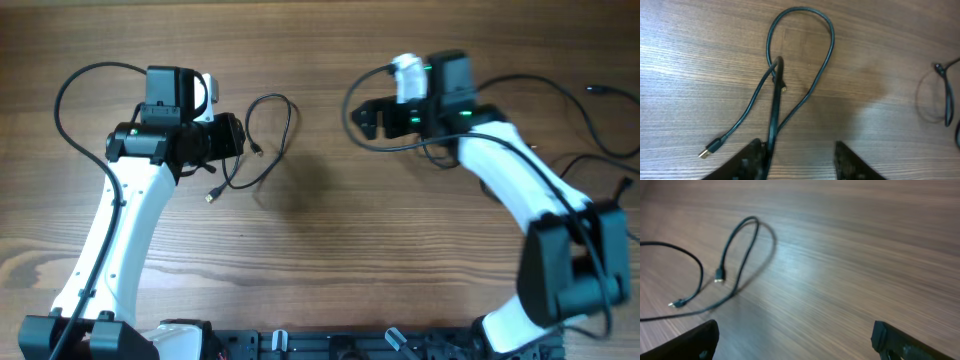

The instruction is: Untangle cables

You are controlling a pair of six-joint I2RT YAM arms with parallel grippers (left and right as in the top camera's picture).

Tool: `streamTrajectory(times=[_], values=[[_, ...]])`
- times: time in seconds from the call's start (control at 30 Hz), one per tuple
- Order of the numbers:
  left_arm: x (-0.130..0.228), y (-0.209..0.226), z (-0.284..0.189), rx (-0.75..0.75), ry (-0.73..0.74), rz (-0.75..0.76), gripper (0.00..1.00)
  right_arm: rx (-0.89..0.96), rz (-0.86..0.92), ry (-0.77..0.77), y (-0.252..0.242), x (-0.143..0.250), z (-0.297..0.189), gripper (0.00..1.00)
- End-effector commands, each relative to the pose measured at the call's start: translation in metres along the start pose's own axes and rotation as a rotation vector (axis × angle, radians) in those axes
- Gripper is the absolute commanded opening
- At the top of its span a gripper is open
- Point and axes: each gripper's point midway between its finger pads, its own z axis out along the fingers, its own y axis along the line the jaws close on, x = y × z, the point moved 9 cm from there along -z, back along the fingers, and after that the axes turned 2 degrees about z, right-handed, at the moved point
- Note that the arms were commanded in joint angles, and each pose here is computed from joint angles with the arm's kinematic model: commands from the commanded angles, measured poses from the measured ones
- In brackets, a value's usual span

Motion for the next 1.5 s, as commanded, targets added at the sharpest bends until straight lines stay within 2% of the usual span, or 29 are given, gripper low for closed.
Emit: streamTrajectory(times=[0.0, 0.03, 0.07, 0.23, 0.33, 0.4, 0.47, 0.7, 0.73, 0.83, 0.93, 1.0, 1.13, 1.23, 1.3, 1.37, 1.47], values=[[0.004, 0.001, 0.003, -0.017, 0.03, 0.002, 0.45, -0.095, 0.085, 0.026, 0.011, 0.01, 0.041, 1.0], [0.006, 0.002, 0.003, -0.021, 0.039, 0.0, 0.47, -0.145, 0.091, 0.025, 0.015, 0.012, 0.054, 1.0], [0.007, 0.002, 0.003, -0.026, 0.046, -0.001, 0.55, -0.192, 0.079, 0.02, 0.019, 0.014, 0.063, 1.0], [0.008, 0.003, 0.003, -0.031, 0.054, -0.003, 0.57, -0.277, 0.042, -0.042, 0.03, 0.016, 0.095, 1.0], [0.009, 0.003, 0.003, -0.031, 0.055, -0.003, 0.54, -0.31, 0.11, -0.072, 0.03, 0.018, 0.113, 1.0], [0.008, 0.003, 0.003, -0.03, 0.054, -0.003, 0.59, -0.335, 0.17, -0.084, 0.03, 0.02, 0.122, 1.0], [0.009, 0.003, 0.003, -0.031, 0.057, -0.004, 0.6, -0.358, 0.153, -0.096, 0.036, 0.024, 0.13, 1.0], [0.009, 0.003, 0.003, -0.031, 0.059, -0.004, 0.61, -0.347, 0.142, -0.091, 0.057, 0.041, 0.151, 1.0], [0.009, 0.003, 0.003, -0.031, 0.061, -0.005, 0.61, -0.32, 0.172, -0.098, 0.057, 0.042, 0.153, 0.98], [0.011, 0.002, 0.003, -0.013, 0.072, -0.007, 0.61, -0.273, 0.255, -0.119, 0.055, 0.041, 0.155, 0.82], [0.012, 0.0, 0.003, 0.007, 0.08, -0.008, 0.6, -0.268, 0.265, -0.134, 0.056, 0.039, 0.155, 0.75], [0.012, 0.0, 0.003, 0.006, 0.084, -0.009, 0.59, -0.266, 0.263, -0.134, 0.058, 0.04, 0.156, 0.73], [0.015, 0.0, 0.002, 0.012, 0.103, -0.013, 0.56, -0.258, 0.241, -0.154, 0.073, 0.044, 0.16, 0.79], [0.017, 0.0, 0.002, 0.011, 0.116, -0.016, 0.56, -0.247, 0.231, -0.163, 0.081, 0.047, 0.162, 0.78], [0.019, 0.001, 0.002, 0.01, 0.129, -0.019, 0.56, -0.235, 0.244, -0.17, 0.085, 0.049, 0.164, 0.72], [0.02, 0.001, 0.002, 0.008, 0.134, -0.021, 0.55, -0.228, 0.263, -0.17, 0.085, 0.049, 0.164, 0.49], [0.02, 0.001, 0.002, 0.008, 0.134, -0.021, 0.54, -0.228, 0.272, -0.17, 0.084, 0.049, 0.164, 0.04]])
